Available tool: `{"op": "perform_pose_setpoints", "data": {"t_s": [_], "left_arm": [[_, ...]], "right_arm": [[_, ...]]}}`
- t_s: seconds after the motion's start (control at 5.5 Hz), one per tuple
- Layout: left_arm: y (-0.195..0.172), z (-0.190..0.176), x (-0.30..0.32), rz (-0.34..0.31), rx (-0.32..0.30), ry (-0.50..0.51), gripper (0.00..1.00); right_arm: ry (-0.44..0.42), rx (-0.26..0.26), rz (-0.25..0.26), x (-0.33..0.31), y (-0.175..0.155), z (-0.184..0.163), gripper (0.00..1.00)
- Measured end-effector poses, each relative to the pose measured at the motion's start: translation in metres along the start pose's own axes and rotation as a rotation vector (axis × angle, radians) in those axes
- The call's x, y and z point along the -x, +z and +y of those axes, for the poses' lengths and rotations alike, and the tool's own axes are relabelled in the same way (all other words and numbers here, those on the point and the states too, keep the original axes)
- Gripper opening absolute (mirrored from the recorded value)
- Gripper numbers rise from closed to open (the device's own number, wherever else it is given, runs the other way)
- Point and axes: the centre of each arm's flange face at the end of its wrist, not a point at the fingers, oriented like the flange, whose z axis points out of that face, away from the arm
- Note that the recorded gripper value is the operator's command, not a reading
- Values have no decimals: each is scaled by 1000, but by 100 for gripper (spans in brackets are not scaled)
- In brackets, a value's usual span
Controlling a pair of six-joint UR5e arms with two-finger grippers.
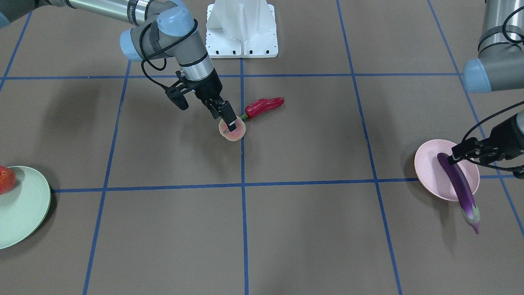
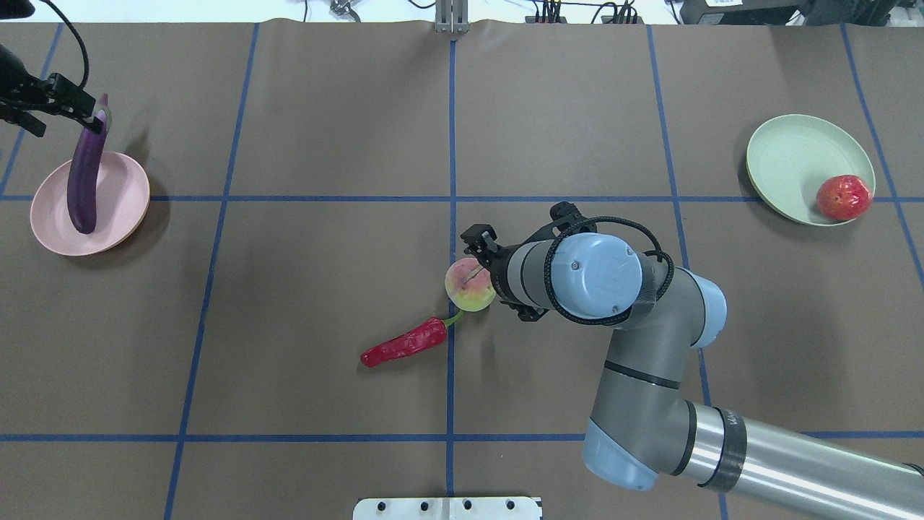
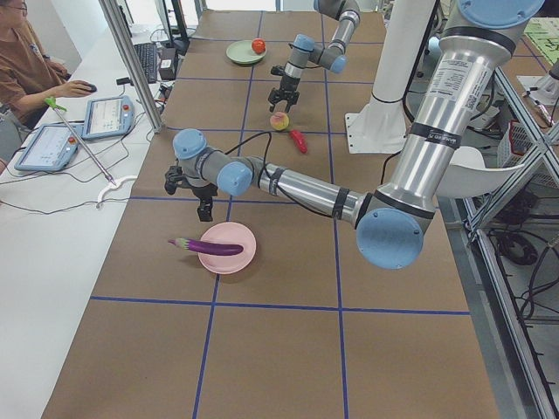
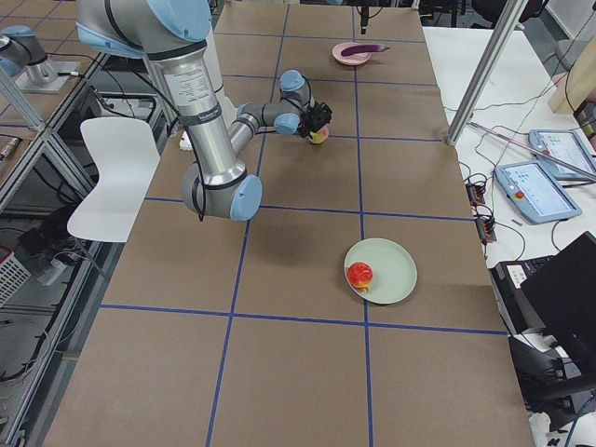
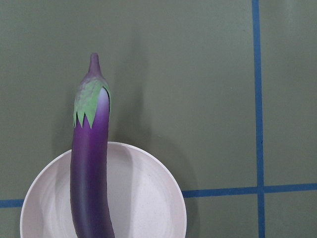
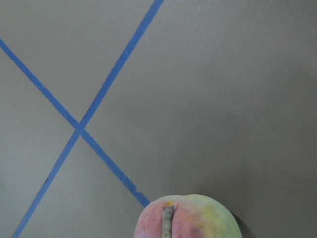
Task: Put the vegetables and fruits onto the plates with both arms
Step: 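Grasp the pink-yellow peach with the right gripper while the left gripper releases the eggplant, then carry the peach onto the green plate while the left arm reaches toward the chili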
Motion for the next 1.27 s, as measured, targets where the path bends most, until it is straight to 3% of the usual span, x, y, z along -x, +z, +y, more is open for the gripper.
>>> {"op": "perform_pose_setpoints", "data": {"t_s": [0.18, 0.36, 0.55, 0.91, 1.09, 1.27], "left_arm": [[-1, 2, -1, 1, -3, -5, 100], [-3, 4, -2, 2, -6, -6, 100], [-6, 5, -5, 4, -12, -10, 100], [-13, 15, -66, 52, -19, -113, 100], [-5, 32, -136, 89, 1, -183, 100], [16, 62, -228, 113, 27, -267, 100]], "right_arm": [[7, 0, 3, -4, 6, 2, 99], [9, -2, 10, -5, 13, 5, 35], [10, -2, 16, -5, 20, 10, 0], [-17, 5, 4, 10, 6, 4, 0], [-73, -7, 8, 37, -17, -32, 0], [-160, -22, 47, 61, -40, -93, 0]]}}
